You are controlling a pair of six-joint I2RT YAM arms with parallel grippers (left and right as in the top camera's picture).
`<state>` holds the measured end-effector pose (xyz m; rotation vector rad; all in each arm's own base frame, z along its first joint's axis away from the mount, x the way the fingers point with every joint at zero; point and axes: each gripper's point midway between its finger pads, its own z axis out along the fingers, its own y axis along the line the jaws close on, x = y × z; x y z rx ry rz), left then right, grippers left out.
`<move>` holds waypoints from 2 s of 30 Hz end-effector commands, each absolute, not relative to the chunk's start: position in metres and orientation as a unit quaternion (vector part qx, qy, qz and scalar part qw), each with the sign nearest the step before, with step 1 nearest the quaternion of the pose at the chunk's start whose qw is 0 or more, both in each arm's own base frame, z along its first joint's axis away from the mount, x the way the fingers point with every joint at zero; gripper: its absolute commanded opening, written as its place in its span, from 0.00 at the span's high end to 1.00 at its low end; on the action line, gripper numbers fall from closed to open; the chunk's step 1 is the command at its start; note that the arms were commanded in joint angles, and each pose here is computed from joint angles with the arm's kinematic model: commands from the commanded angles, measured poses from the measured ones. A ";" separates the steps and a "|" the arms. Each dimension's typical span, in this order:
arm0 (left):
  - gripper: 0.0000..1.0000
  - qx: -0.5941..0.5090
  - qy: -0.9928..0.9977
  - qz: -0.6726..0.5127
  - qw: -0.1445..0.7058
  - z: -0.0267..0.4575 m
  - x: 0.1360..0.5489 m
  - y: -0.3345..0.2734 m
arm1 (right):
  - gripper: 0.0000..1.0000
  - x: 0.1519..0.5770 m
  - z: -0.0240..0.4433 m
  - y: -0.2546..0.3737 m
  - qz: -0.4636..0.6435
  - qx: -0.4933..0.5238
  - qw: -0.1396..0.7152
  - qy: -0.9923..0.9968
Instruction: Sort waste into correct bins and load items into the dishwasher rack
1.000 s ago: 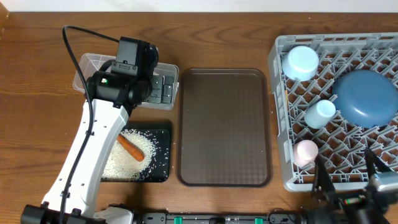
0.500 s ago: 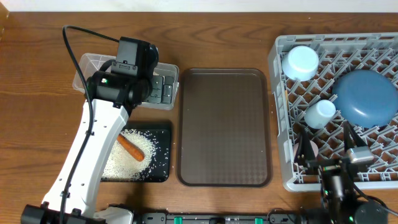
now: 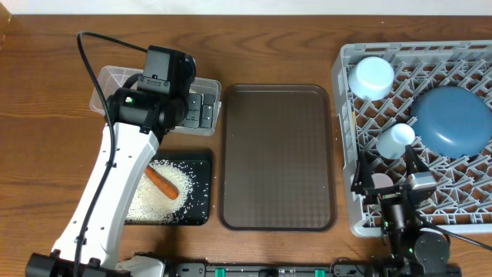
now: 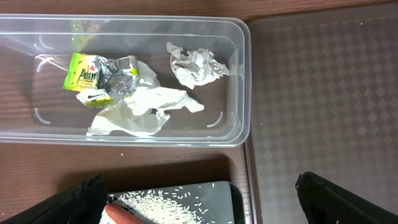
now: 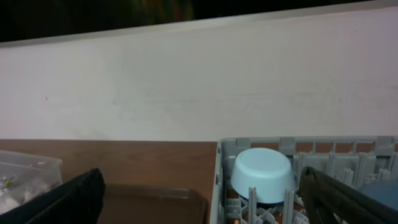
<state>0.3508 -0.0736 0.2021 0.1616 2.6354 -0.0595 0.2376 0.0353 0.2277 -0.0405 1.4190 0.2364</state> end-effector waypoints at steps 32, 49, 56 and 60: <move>0.00 0.059 0.967 -0.015 0.249 0.203 0.352 -0.070 | 0.01 0.243 0.158 0.038 0.075 -0.049 0.679 0.729; 0.00 0.059 0.967 -0.015 0.249 0.203 0.352 -0.070 | 0.01 0.243 0.158 0.038 0.075 -0.049 0.679 0.729; 0.00 0.059 0.967 -0.015 0.249 0.203 0.352 -0.070 | 0.01 0.243 0.158 0.038 0.075 -0.049 0.679 0.729; 0.00 0.061 0.961 -0.019 0.270 0.218 0.348 -0.071 | 0.01 0.243 0.158 0.038 0.075 -0.049 0.679 0.729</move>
